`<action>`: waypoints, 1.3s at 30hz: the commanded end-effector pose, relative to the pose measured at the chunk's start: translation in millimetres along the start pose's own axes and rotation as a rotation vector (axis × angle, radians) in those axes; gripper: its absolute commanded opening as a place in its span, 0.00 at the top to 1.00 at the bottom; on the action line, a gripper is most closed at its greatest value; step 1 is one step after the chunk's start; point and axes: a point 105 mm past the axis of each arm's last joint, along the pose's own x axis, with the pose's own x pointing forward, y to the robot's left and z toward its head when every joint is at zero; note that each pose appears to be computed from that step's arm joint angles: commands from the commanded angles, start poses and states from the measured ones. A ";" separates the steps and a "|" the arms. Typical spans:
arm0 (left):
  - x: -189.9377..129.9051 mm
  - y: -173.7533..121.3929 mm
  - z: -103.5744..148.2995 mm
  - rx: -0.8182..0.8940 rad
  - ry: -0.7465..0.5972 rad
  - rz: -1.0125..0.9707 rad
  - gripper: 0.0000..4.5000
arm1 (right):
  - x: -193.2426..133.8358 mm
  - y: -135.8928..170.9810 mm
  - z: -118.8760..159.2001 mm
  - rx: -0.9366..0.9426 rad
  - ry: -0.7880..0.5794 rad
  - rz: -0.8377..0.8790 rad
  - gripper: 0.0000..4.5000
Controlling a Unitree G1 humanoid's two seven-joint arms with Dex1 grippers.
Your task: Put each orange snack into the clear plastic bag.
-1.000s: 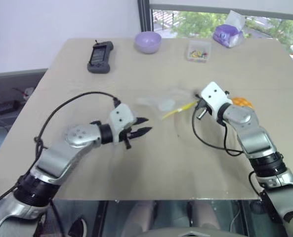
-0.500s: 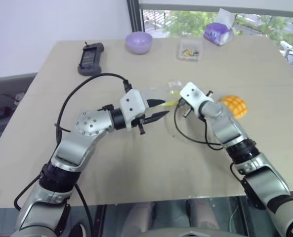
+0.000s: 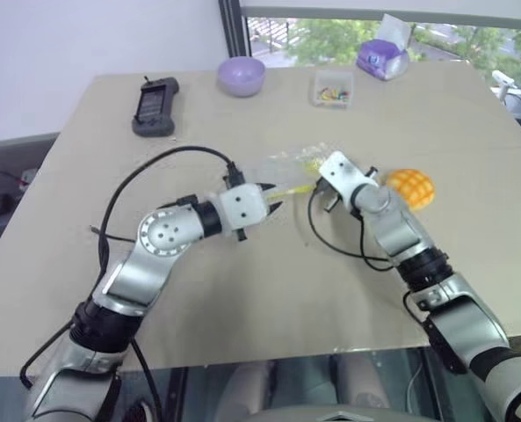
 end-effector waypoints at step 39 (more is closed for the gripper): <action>8.8 6.2 -26.4 0.050 0.092 0.286 1.00 | -21.9 2.8 32.9 -0.091 -0.129 0.030 0.80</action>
